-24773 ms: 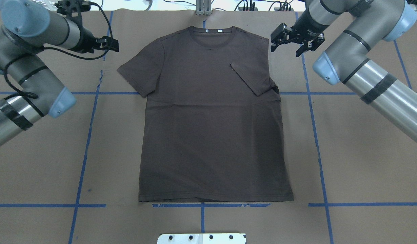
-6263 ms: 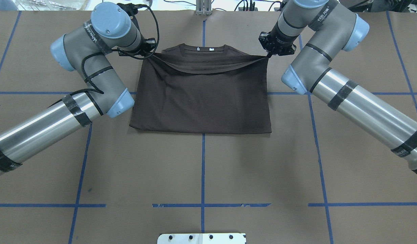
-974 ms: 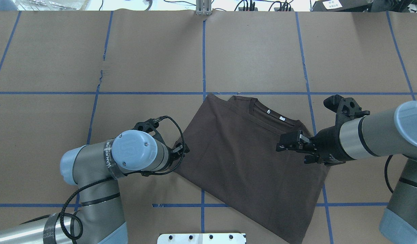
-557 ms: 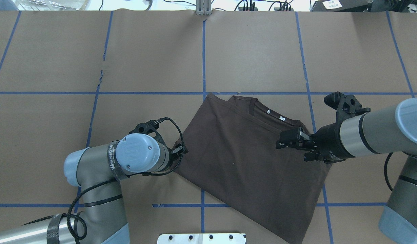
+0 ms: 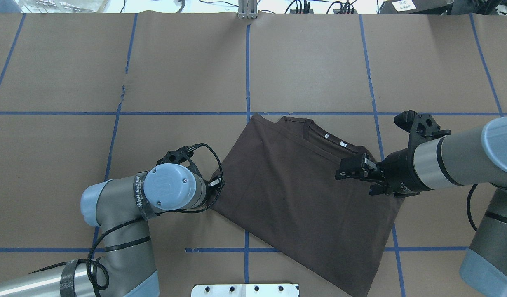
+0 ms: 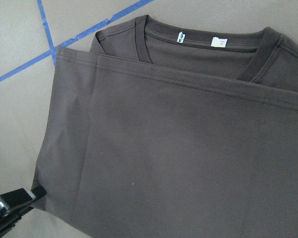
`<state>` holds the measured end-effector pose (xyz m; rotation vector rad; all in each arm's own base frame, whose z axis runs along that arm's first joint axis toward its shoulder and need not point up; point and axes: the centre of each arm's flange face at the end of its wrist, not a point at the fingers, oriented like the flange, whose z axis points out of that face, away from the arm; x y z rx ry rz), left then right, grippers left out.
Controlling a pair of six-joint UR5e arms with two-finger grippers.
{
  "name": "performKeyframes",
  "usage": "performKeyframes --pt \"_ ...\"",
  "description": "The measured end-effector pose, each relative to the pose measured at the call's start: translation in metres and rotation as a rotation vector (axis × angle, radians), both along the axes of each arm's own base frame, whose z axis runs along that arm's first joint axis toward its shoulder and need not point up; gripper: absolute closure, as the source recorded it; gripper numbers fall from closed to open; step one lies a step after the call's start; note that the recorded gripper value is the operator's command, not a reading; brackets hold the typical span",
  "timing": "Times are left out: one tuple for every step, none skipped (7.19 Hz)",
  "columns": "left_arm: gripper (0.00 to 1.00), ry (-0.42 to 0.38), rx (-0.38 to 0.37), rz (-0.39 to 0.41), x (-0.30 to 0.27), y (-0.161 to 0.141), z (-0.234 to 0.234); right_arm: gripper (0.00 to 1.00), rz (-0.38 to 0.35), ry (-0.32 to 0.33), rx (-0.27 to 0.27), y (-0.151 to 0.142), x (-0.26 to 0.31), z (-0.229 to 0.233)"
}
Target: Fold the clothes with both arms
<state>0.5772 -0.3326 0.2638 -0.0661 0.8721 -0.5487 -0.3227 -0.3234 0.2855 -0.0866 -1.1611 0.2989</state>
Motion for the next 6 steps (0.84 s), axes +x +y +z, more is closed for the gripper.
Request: performKeyframes --pt "1.00 0.005 0.004 0.005 -0.001 0.000 -0.002 0.00 -0.001 -0.001 -0.002 -0.001 0.001 0.000" --pt "1.00 0.008 0.006 0.008 -0.002 0.001 -0.004 0.00 -0.005 -0.004 -0.006 -0.002 0.003 0.000" --pt "1.00 0.009 0.008 0.008 -0.004 0.000 -0.005 0.00 -0.009 -0.006 -0.012 -0.003 0.006 0.000" --pt "1.00 0.004 0.020 0.004 -0.008 -0.008 -0.005 0.00 -0.011 -0.007 -0.015 -0.004 0.007 0.000" --pt "1.00 -0.017 0.047 -0.010 -0.019 -0.032 0.000 0.00 -0.012 -0.008 -0.016 -0.004 0.008 0.000" --pt "1.00 -0.052 0.072 -0.036 -0.033 -0.067 0.012 0.00 -0.012 -0.009 -0.016 -0.004 0.008 0.000"
